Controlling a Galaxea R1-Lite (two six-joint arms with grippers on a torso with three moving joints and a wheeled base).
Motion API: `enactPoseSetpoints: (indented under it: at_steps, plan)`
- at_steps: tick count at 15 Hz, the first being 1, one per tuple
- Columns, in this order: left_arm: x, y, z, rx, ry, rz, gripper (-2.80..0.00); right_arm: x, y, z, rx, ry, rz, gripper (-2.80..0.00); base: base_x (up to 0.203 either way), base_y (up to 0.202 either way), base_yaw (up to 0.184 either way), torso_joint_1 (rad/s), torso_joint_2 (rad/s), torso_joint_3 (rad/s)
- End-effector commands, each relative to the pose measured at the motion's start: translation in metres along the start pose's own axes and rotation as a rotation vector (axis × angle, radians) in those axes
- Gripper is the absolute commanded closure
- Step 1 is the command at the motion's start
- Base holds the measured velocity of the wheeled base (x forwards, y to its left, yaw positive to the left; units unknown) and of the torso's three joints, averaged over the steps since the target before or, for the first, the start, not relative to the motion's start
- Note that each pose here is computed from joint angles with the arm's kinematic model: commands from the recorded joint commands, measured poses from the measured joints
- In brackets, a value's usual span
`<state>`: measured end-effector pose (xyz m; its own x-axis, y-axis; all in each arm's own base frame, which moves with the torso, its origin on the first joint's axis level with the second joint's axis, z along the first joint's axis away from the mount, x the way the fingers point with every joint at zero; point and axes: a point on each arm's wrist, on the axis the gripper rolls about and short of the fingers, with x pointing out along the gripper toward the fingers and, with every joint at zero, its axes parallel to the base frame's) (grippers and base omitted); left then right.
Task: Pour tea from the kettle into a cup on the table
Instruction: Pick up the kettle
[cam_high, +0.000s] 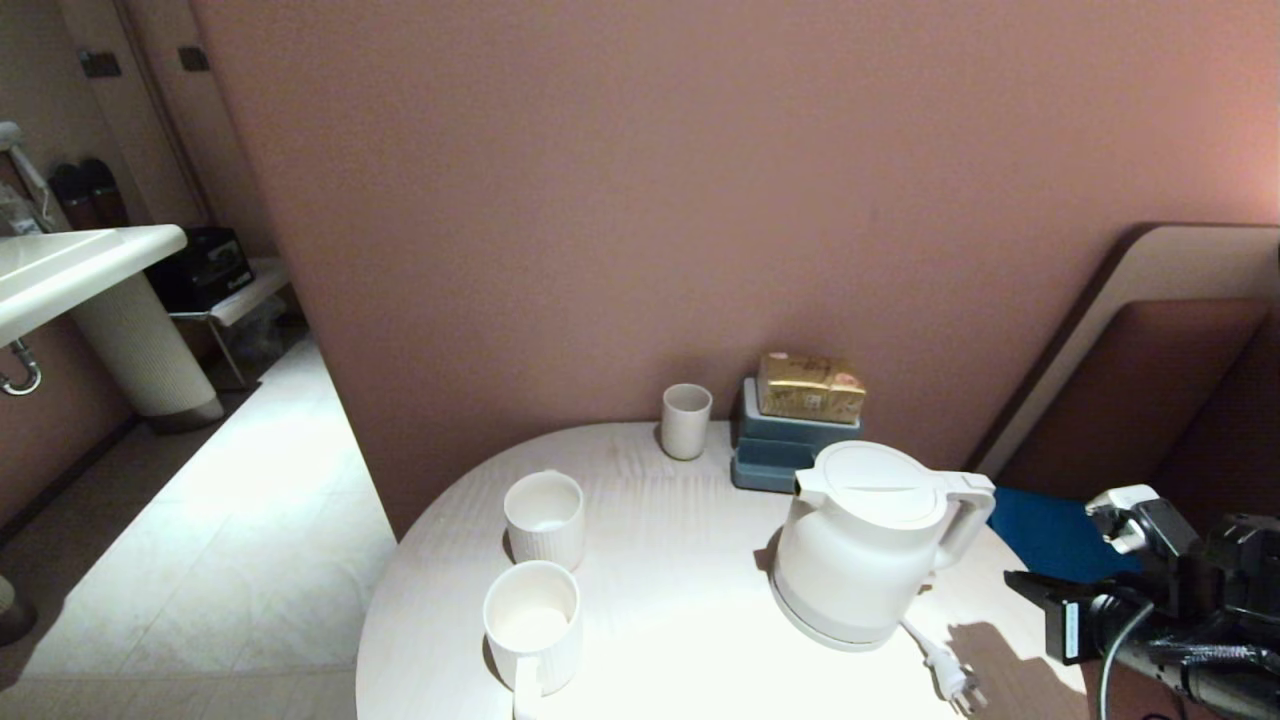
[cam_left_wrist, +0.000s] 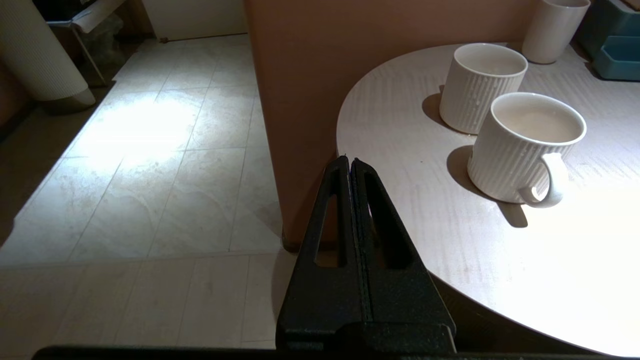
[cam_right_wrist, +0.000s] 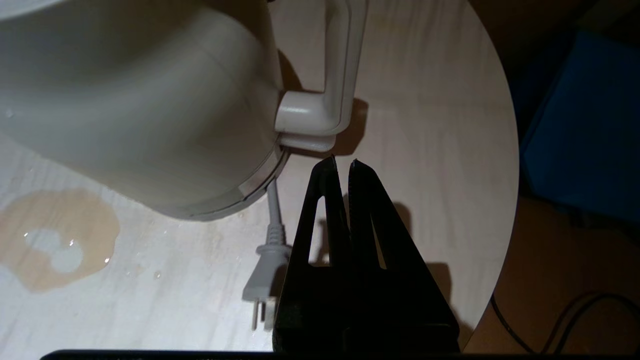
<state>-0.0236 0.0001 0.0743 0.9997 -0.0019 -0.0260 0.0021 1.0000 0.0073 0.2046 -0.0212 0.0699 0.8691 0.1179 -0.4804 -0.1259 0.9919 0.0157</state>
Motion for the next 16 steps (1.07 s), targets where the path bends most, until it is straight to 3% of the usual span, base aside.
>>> enactPoseSetpoints:
  at_steps: [1,3,4,16]
  plan:
    - [0.000,0.000,0.000,0.000,0.002,0.000,0.00,0.014,-0.005,-0.007,0.012,0.033,-0.007,0.00,0.000,0.000,0.000,0.000,0.00,0.000]
    - [0.000,0.000,0.000,0.000,0.002,0.000,0.00,0.015,-0.006,-0.005,0.004,0.022,-0.009,0.00,0.000,0.000,0.000,0.000,0.00,0.000]
    - [0.000,0.000,0.000,-0.001,0.002,0.000,0.00,0.016,-0.006,-0.003,0.004,0.014,-0.008,-2.80,0.000,0.000,0.000,0.000,0.00,0.000]
    - [0.000,0.000,0.000,0.000,0.002,0.000,0.00,0.062,-0.019,0.011,0.004,-0.013,-0.009,-2.80,0.000,0.000,0.000,0.000,0.00,0.000]
